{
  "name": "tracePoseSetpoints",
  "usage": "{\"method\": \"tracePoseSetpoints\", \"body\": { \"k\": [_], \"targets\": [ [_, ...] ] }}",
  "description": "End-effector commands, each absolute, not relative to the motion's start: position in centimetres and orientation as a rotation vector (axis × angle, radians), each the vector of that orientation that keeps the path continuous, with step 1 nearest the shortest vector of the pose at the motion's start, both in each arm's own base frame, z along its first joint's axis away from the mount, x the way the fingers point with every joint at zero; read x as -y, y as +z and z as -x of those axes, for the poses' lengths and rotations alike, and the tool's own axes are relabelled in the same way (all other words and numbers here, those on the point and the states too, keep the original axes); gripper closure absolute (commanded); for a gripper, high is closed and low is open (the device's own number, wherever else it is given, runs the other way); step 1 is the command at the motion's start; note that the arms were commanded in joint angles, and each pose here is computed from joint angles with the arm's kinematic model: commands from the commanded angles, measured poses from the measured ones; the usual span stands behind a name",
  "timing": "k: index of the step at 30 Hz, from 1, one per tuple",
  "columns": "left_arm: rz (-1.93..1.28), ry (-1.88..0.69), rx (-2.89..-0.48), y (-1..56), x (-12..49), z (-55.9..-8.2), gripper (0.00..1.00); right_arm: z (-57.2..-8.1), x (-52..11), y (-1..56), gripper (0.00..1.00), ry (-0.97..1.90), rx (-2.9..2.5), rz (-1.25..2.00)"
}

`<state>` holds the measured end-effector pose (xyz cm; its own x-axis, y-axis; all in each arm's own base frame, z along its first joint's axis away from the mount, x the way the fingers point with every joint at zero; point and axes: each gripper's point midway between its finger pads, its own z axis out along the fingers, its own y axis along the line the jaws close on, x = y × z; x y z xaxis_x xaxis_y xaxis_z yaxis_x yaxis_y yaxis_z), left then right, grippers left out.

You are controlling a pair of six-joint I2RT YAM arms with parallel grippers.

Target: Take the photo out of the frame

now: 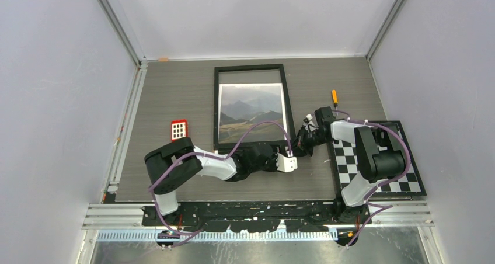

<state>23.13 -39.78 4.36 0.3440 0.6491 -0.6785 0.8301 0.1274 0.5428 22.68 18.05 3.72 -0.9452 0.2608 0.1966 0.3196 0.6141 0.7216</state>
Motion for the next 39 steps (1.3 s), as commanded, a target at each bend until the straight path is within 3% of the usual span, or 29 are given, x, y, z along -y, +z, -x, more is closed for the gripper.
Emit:
{"method": "tracePoseSetpoints", "body": {
  "k": [1, 4, 9, 22, 25, 30, 33, 39],
  "targets": [
    [-1.564, -0.221, -1.345, 5.4, 40.8, -23.7, 0.42, -24.2, -18.5, 5.0, 1.0, -1.345, 2.755, 0.483],
    [-1.561, -0.2, -1.363, 5.1, 40.3, -23.9, 0.43, -24.2, -18.5, 5.1, 1.0, -1.359, 2.751, 0.479],
    [-1.538, -0.119, -1.423, 4.9, 38.4, -25.0, 0.54, -24.1, -18.4, 5.2, 1.0, -1.363, 2.747, 0.484],
    [-1.616, -0.033, -1.474, 3.7, 34.3, -24.8, 0.6, -24.1, -18.2, 5.0, 1.0, -1.362, 2.724, 0.497],
    [-1.623, -0.038, -1.473, 3.8, 34.4, -24.8, 0.68, -24.2, -18.3, 5.0, 0.99, -1.366, 2.721, 0.492],
    [-1.668, -0.095, -1.468, 4.2, 34.8, -23.9, 0.9, -24.3, -18.3, 5.1, 0.99, -1.378, 2.717, 0.486],
    [-1.681, -0.116, -1.483, 4.3, 34.8, -23.5, 1.0, -24.2, -18.4, 5.2, 0.81, -1.383, 2.713, 0.481],
    [-1.679, -0.193, -1.525, 6.5, 34.9, -22.7, 1.0, -24.3, -18.1, 6.0, 0.38, -1.372, 2.766, 0.438]
  ]
}}
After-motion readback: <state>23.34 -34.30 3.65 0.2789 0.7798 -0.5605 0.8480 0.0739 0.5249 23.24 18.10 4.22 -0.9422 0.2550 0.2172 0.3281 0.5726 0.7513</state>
